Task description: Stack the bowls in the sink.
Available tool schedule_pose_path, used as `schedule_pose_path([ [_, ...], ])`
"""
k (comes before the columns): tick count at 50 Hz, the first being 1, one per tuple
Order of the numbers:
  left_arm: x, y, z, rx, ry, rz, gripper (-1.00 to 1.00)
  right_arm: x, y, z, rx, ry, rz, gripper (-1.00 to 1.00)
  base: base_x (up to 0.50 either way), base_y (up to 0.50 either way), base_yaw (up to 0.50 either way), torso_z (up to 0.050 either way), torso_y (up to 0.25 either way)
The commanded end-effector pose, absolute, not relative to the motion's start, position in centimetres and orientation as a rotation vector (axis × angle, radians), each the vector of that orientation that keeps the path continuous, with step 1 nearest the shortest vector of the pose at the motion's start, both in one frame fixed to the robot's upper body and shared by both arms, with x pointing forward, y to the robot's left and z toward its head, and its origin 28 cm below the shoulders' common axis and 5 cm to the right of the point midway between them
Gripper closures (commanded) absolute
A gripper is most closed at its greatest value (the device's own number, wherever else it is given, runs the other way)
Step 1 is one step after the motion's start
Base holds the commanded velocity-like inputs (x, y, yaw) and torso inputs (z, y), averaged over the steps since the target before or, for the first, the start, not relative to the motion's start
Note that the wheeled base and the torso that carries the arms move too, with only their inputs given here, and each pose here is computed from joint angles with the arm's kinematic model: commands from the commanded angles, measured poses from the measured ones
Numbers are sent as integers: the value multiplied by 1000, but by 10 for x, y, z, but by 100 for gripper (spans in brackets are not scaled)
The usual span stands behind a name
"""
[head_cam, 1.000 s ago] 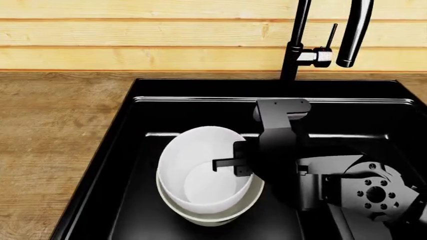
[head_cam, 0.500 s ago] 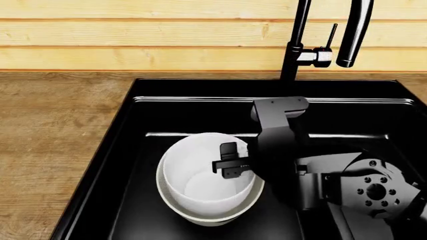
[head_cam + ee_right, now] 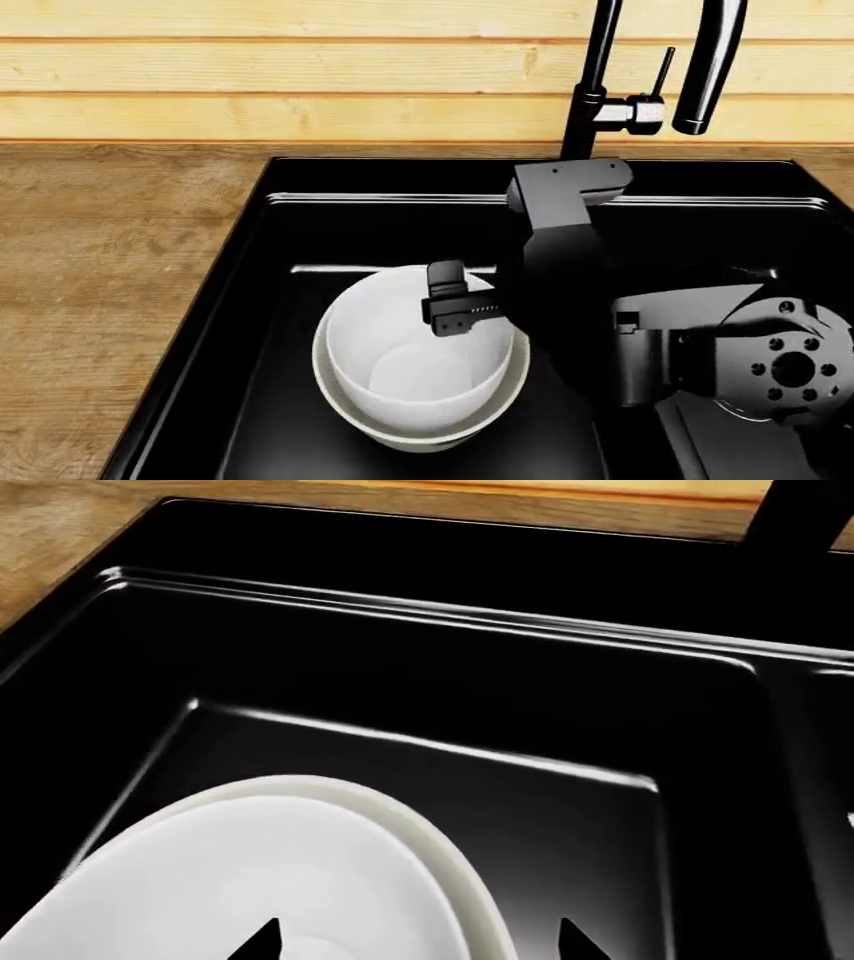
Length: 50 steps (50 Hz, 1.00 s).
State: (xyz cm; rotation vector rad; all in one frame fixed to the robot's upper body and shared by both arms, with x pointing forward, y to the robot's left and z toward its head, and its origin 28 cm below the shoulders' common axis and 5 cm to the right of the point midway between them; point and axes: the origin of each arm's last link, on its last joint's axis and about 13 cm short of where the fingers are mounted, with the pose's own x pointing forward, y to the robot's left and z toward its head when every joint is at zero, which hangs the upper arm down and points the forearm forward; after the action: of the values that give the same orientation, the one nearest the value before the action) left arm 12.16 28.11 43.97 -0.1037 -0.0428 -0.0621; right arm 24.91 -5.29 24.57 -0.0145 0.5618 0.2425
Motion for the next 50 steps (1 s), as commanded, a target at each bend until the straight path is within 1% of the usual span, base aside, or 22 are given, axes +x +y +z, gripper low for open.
schedule_pose_path([
  [1, 121, 281, 441, -103, -45, -62, -100, 240, -53, 267, -19, 506, 265, -100, 0, 0, 0, 0, 0],
  [23, 119, 281, 442, -97, -48, -69, -100, 214, -50, 297, -75, 395, 320, -100, 0, 0, 0, 0, 0],
  [39, 115, 280, 442, -94, -51, -68, -100, 184, -52, 325, -90, 258, 346, -100, 0, 0, 0, 0, 0],
  [50, 114, 281, 442, -92, -50, -72, -100, 166, -56, 350, -50, 154, 355, -100, 0, 0, 0, 0, 0],
])
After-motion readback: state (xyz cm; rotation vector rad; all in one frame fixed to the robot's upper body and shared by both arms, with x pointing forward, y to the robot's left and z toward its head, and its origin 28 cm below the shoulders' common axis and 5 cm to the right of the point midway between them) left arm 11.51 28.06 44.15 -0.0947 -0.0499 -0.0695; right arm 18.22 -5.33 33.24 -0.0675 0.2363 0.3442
